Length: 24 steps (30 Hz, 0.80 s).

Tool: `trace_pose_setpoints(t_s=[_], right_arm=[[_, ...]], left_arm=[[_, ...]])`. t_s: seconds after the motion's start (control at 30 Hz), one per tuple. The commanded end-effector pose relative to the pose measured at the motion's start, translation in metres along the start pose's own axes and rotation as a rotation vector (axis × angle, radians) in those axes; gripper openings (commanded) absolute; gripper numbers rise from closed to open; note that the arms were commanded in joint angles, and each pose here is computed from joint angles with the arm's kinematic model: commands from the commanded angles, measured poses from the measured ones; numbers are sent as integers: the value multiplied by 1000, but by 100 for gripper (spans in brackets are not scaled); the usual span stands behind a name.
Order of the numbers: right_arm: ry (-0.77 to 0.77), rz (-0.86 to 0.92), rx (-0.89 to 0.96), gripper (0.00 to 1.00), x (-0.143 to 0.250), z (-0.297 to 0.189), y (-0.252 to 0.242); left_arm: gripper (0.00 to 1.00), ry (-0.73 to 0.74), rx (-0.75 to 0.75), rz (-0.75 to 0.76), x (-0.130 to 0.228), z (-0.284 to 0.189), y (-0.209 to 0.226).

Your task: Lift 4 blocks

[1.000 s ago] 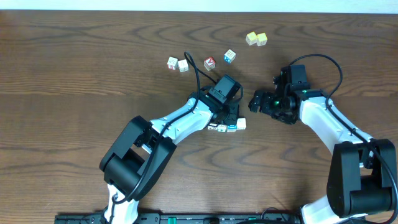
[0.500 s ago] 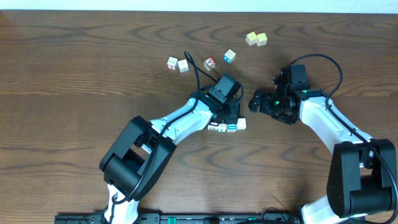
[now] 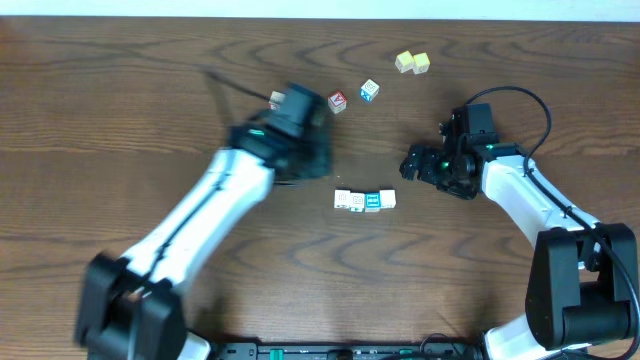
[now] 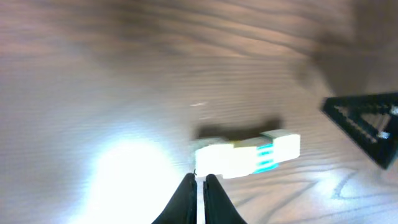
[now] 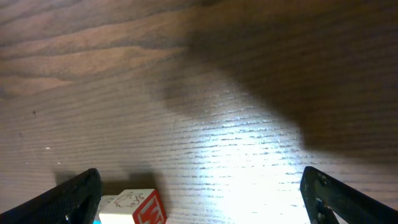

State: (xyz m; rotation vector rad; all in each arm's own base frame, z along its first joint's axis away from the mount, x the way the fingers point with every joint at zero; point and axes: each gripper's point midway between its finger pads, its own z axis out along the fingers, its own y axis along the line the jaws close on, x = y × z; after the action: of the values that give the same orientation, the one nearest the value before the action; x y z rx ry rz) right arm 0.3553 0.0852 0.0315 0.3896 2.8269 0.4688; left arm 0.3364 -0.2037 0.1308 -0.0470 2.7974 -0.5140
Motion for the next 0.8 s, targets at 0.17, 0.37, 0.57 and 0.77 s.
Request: trace_pose_setpoints(t_s=[0.17,0.37,0.57,0.77], right_arm=[[37,-12,-98,99,6,-4,20],[122,-100,-253,66,23,-10,44],[126,-75,-111,52,30,-31,21],[77,-114,-22,35,39,-82,15]], left_arm=[[8,157,-179,-111,33,-14,88],[13,200,-205,-123,53,9,105],[24,185,-237,-143,49,7,116],[74,153,-242,-206,38,3,135]])
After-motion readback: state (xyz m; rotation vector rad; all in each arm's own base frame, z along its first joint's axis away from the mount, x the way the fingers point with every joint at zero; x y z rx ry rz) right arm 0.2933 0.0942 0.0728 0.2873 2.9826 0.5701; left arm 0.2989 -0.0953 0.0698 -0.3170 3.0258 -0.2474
